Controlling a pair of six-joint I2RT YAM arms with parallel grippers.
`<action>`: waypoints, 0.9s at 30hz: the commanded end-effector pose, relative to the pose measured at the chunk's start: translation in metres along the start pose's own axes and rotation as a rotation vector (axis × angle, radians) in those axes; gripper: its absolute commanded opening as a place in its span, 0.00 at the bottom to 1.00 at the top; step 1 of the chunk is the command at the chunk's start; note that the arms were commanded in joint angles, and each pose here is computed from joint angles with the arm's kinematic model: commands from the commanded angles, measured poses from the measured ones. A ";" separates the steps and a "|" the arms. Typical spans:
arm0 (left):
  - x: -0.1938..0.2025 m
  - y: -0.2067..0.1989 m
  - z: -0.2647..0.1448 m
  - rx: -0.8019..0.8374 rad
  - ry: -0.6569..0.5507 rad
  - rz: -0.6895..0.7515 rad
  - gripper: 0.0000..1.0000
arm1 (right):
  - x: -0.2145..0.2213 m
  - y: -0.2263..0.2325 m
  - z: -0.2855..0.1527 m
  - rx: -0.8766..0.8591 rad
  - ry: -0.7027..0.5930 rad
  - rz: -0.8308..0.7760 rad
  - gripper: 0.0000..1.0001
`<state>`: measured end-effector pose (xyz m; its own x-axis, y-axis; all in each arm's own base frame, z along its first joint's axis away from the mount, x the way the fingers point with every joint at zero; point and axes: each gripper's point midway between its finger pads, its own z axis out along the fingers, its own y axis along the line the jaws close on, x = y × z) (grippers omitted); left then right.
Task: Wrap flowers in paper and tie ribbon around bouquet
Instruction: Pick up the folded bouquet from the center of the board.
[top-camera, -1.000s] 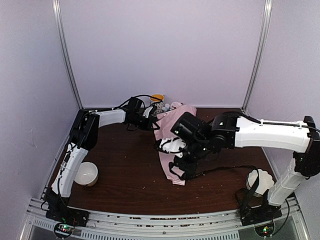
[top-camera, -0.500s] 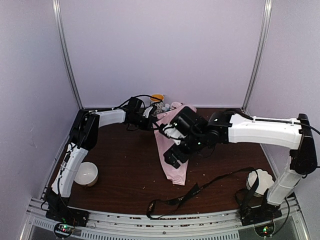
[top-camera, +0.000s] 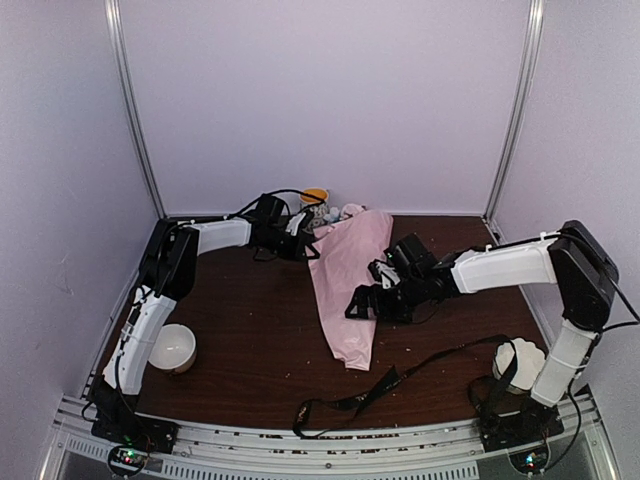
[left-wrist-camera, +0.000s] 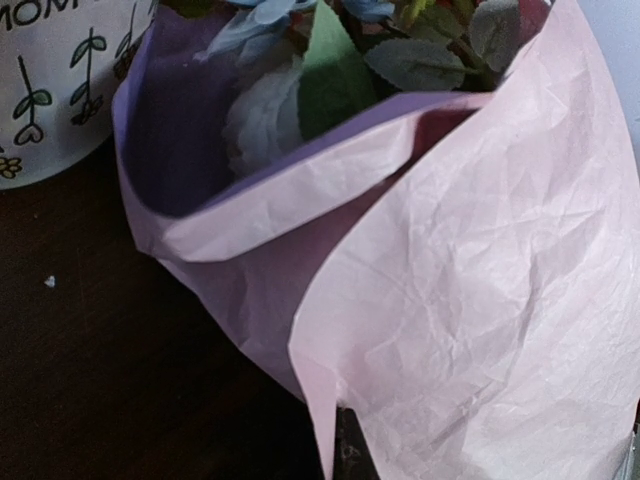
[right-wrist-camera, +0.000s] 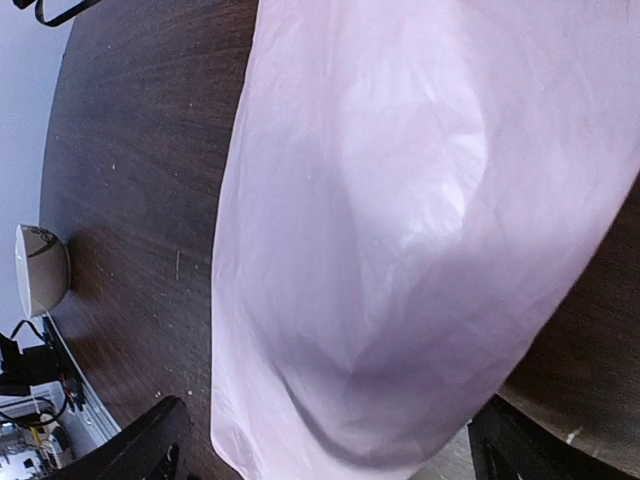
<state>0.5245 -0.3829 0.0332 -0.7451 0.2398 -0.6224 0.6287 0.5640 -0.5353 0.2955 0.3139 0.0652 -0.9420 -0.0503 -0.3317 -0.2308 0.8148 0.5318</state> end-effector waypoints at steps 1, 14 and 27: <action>-0.016 -0.001 -0.012 -0.004 -0.040 0.015 0.00 | -0.001 0.009 0.021 -0.118 0.002 0.099 0.95; -0.016 -0.001 -0.012 -0.001 -0.041 0.014 0.00 | -0.004 0.013 0.034 -0.222 0.006 0.198 0.00; -0.052 -0.081 -0.095 0.047 -0.160 0.181 0.52 | -0.001 0.002 0.032 -0.168 0.015 0.195 0.00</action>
<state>0.5151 -0.3626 0.0445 -0.7694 0.2072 -0.6043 0.5984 0.5647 -0.5683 0.3045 0.3389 0.0446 -0.9755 0.0943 -0.1990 -0.0808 0.6877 0.7215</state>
